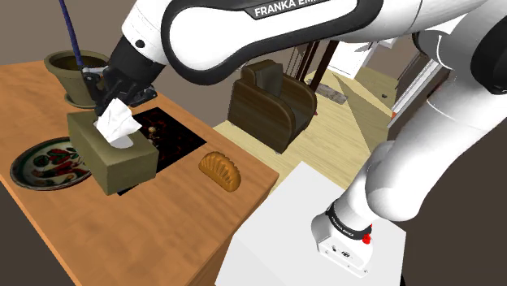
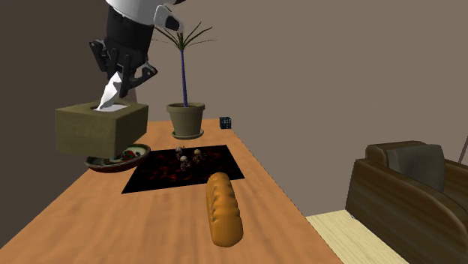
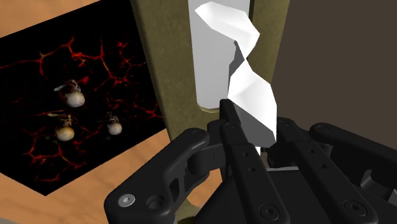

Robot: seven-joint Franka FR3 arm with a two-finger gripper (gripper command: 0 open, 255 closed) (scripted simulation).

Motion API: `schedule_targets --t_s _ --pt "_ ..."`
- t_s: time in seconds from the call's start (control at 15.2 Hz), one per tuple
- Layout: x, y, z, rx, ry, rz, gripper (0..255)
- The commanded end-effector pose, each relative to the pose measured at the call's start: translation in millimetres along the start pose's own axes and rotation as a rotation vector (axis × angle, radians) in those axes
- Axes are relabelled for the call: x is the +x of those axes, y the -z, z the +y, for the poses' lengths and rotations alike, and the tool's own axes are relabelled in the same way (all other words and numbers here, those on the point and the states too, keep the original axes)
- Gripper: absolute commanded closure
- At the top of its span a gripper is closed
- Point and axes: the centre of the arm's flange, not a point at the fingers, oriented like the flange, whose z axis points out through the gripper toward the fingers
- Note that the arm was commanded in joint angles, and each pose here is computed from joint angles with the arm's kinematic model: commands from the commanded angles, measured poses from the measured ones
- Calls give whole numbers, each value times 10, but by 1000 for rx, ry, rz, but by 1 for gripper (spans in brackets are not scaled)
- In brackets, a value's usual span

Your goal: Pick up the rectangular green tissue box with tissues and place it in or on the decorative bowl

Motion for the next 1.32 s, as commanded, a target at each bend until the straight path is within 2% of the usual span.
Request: schedule_targets --t_s 0.0,0.86,1.25 --pt "203 -101 -148 -1 0 2 255" --pt "1510 -775 -1120 -1 0 2 255" --pt "1423 -1040 -970 -1 0 2 255"
